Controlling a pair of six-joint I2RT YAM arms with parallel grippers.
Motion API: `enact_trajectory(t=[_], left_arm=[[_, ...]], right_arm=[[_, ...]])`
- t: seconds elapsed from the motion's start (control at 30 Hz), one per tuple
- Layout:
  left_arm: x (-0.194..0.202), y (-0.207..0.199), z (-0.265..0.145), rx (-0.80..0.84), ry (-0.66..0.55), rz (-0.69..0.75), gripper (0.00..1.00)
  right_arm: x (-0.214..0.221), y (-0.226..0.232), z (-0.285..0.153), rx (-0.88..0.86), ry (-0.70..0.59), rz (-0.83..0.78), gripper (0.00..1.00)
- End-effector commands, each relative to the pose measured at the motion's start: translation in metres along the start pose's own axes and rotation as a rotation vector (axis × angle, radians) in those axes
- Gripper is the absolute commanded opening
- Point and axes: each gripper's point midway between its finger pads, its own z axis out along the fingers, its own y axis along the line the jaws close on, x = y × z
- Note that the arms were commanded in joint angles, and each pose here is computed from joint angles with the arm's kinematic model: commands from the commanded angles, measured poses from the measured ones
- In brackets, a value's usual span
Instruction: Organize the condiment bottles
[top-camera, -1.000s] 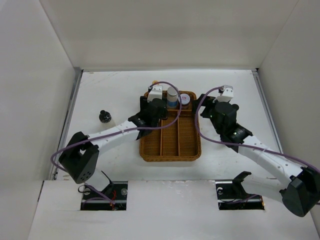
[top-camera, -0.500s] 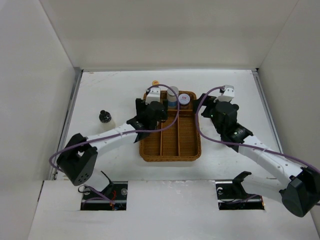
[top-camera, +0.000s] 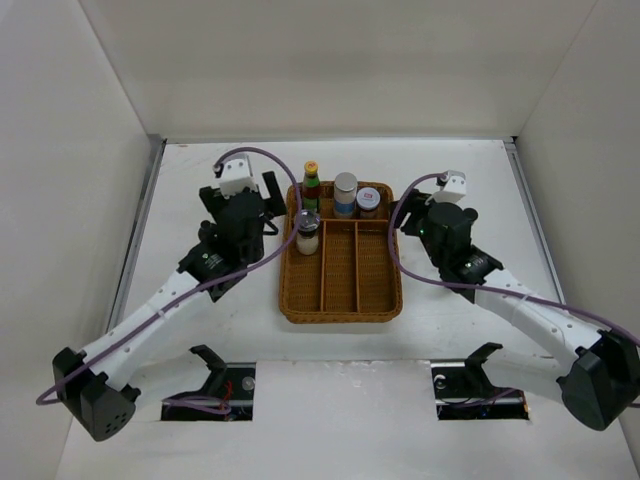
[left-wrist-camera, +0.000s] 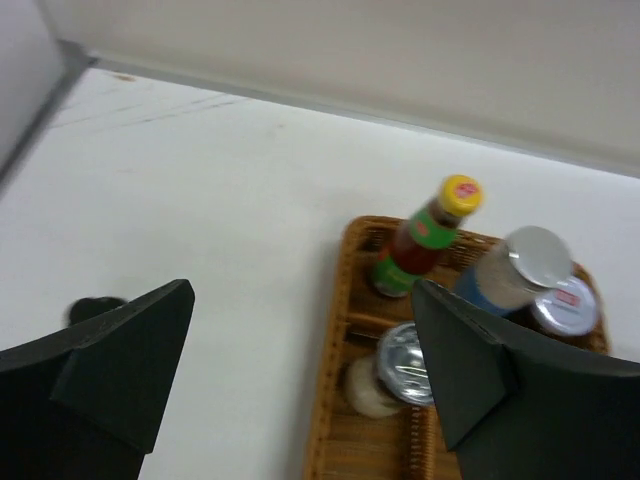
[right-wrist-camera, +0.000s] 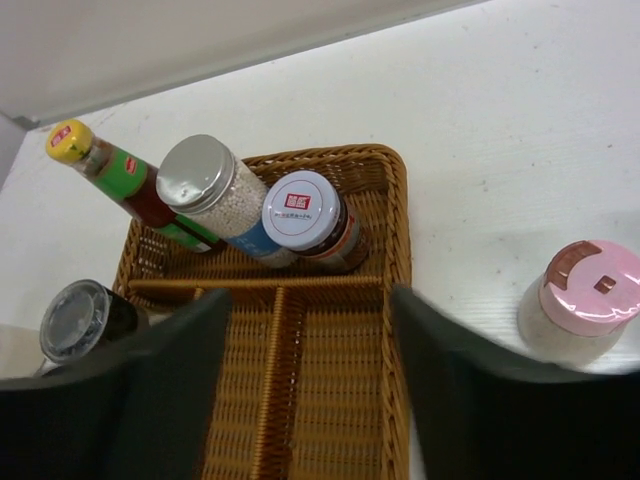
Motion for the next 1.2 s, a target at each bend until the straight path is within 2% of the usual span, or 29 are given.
enact_trajectory(t=[0.0,0.03,0.1,0.17,0.23,0.4,0.47,0.63,0.8,1.17], left_arm=[[-0.001,0.061,-0.009,-0.217,0.043,0.094,0.91],[0.003,0.074,-0.009,-0.256,0.061,0.106,0.90],[0.016,0.099,-0.006,-0.329,0.106,0.110,0.86],[0.031,0.113,0.000,-0.363,0.150,0.091,0.83],[0.048,0.125,0.012,-0.380,0.206,0.045,0.80],[0.083,0.130,0.044,-0.364,0.322,-0.029,0.82],[0.090,0.127,0.054,-0.368,0.342,-0.020,0.84],[0.101,0.130,0.065,-0.409,0.349,0.001,0.84],[0.116,0.152,0.048,-0.468,0.343,0.006,0.84],[0.138,0.164,0.061,-0.504,0.347,-0.040,0.80]], right_arm=[[-0.012,0.008,0.003,-0.022,-0.043,0.034,0.63],[-0.012,0.009,0.002,-0.027,-0.039,0.031,0.50],[-0.010,0.013,0.003,-0.037,-0.028,0.029,0.34],[-0.007,0.014,0.003,-0.038,-0.018,0.025,0.29],[-0.007,0.015,0.002,-0.040,-0.018,0.024,0.34],[-0.008,0.017,0.001,-0.048,-0.025,0.023,0.65],[-0.007,0.018,0.000,-0.053,-0.023,0.022,0.73],[-0.006,0.020,0.000,-0.061,-0.019,0.018,0.77],[-0.006,0.020,-0.001,-0.062,-0.022,0.017,0.80],[-0.007,0.021,-0.002,-0.065,-0.024,0.018,0.81]])
